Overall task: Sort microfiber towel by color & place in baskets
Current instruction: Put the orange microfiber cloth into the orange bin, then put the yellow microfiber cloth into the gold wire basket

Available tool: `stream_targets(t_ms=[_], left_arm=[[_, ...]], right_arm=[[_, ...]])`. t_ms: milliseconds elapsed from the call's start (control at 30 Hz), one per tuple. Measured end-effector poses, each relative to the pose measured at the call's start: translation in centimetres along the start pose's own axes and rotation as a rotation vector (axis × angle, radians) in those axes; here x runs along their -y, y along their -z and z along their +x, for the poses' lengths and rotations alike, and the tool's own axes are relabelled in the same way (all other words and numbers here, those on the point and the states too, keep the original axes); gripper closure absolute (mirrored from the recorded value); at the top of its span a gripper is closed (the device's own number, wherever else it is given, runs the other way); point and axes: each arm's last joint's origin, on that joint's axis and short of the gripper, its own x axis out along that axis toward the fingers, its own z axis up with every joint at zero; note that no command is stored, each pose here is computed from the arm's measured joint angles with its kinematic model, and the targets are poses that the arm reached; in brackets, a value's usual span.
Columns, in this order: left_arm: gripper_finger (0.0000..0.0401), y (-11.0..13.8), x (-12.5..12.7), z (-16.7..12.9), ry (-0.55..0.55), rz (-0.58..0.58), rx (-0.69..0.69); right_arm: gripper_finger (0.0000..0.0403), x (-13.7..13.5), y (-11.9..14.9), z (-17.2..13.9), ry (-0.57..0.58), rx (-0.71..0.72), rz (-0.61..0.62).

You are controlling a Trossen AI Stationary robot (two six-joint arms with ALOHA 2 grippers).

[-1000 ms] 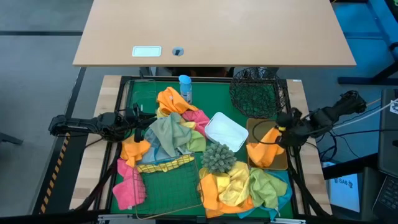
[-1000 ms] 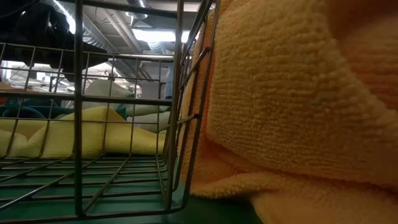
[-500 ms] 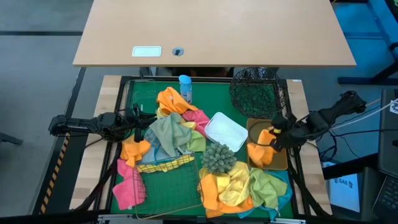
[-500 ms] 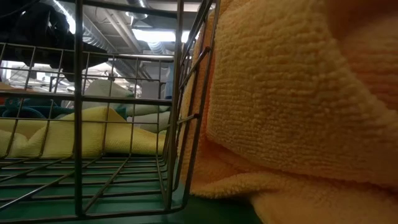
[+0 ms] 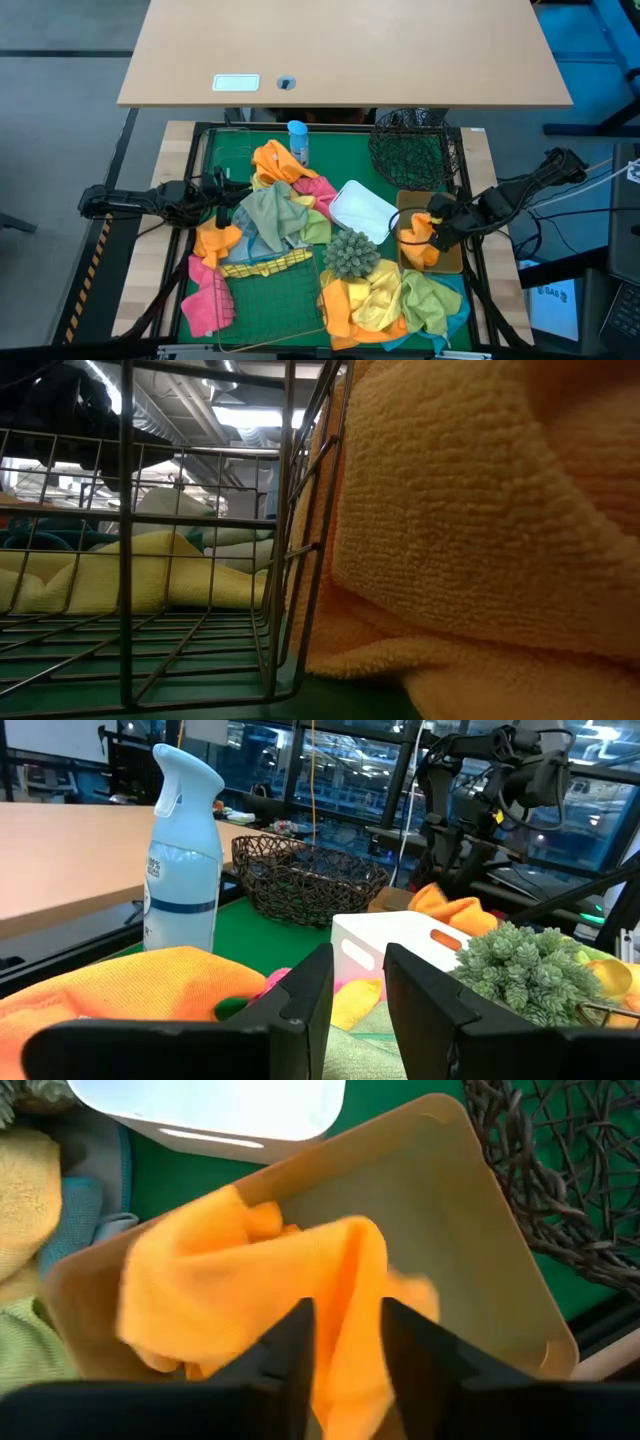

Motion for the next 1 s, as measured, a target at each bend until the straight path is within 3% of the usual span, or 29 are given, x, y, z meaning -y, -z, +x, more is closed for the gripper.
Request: stream_targets(t_ms=[133,333,433,533,700,800,1000], left_arm=[[0.0312,0.0,0.0,0.0,0.000,0.000,0.000],[0.0312,0.0,0.0,0.0,0.000,0.000,0.000],[0.0312,0.0,0.0,0.0,0.000,0.000,0.000],[0.0312,0.0,0.0,0.0,0.000,0.000,0.000],[0.0312,0.0,0.0,0.0,0.000,0.000,0.000],[0.0312,0.0,0.0,0.0,0.000,0.000,0.000],[0.0312,0.0,0.0,0.0,0.000,0.000,0.000]], right_arm=[[0.0205,0.0,0.0,-0.4,-0.030,-0.042,-0.002],[0.0155,-1.3,-1.4,-2.4,-0.232,0.000,0.105],[0.0150,-2.7,-2.7,-3.1,-0.398,0.119,0.124],[0.0152,-4.4,-4.1,-3.7,-0.543,0.259,0.064],[0.0163,-7.2,-5.8,-3.5,-0.643,0.396,-0.115],[0.0169,-8.7,-6.2,-2.2,-0.641,0.379,-0.208],[0.0171,-11.2,-6.1,1.1,-0.638,0.208,-0.286]])
